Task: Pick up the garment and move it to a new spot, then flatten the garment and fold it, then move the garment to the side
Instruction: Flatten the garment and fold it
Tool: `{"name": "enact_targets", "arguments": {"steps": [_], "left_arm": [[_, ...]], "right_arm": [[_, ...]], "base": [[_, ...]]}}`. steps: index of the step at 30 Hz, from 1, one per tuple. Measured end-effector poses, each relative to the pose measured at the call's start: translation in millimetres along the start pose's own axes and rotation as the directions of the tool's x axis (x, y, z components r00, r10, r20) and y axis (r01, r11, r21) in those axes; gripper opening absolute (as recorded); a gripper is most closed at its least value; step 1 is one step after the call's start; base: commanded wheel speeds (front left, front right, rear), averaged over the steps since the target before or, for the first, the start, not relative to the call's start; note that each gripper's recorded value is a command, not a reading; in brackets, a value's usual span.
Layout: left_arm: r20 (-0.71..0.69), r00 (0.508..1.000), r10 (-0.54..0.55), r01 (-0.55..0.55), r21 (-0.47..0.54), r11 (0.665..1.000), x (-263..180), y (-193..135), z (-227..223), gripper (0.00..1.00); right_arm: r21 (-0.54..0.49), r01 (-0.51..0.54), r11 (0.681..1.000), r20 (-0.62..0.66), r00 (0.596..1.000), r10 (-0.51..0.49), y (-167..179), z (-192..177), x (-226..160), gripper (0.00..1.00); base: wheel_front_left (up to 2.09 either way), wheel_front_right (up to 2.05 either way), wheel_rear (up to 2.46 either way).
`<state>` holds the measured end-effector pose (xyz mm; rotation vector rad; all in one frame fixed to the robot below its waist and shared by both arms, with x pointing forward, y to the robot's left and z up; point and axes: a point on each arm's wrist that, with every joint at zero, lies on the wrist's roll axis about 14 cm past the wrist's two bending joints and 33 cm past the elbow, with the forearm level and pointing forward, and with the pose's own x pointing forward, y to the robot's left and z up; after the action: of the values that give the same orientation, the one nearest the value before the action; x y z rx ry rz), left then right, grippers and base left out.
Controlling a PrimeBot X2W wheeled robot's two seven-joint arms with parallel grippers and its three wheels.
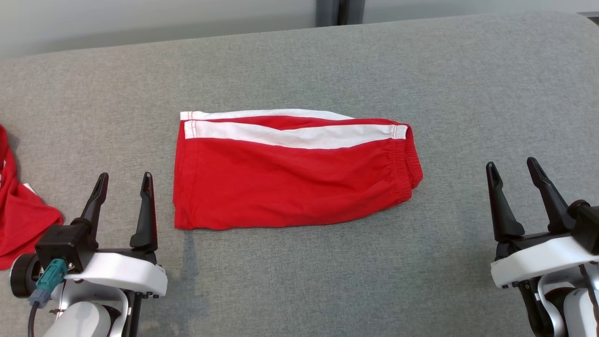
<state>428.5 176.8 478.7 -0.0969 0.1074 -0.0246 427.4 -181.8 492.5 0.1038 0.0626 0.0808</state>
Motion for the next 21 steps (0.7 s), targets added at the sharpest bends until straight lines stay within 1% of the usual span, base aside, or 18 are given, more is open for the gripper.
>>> {"name": "enact_targets", "arguments": {"steps": [5, 10, 15, 18, 21], "left_arm": [[0.006, 1.000, 0.010, -0.010, -0.008, 1.000, -5.2, 1.2, 4.4, 1.00], [0.006, 1.000, 0.023, -0.023, -0.018, 1.000, -5.0, 8.1, 2.7, 1.00], [-0.010, 0.999, 0.037, -0.037, -0.029, 0.999, -5.6, 11.8, -5.8, 1.00], [-0.022, 0.999, 0.043, -0.044, -0.035, 0.998, -5.0, 14.5, -12.1, 1.00], [-0.046, 0.997, 0.056, -0.059, -0.046, 0.997, -5.7, 17.8, -21.1, 1.00]], "right_arm": [[-0.005, -0.027, 1.000, -0.037, 0.999, 0.027, 5.9, -5.8, 3.6, 1.00], [0.011, -0.124, 0.992, -0.115, 0.986, 0.124, 34.8, -21.8, 17.8, 1.00], [0.041, -0.201, 0.979, -0.238, 0.949, 0.205, 61.5, -51.2, 31.4, 1.00], [0.037, -0.212, 0.977, -0.315, 0.925, 0.213, 63.9, -70.0, 38.6, 1.00], [0.042, -0.217, 0.975, -0.360, 0.907, 0.217, 65.2, -83.6, 45.5, 1.00]], "base": [[0.00, 0.00, 0.00], [0.00, 0.00, 0.00], [0.00, 0.00, 0.00], [0.00, 0.00, 0.00], [0.00, 0.00, 0.00]]}}
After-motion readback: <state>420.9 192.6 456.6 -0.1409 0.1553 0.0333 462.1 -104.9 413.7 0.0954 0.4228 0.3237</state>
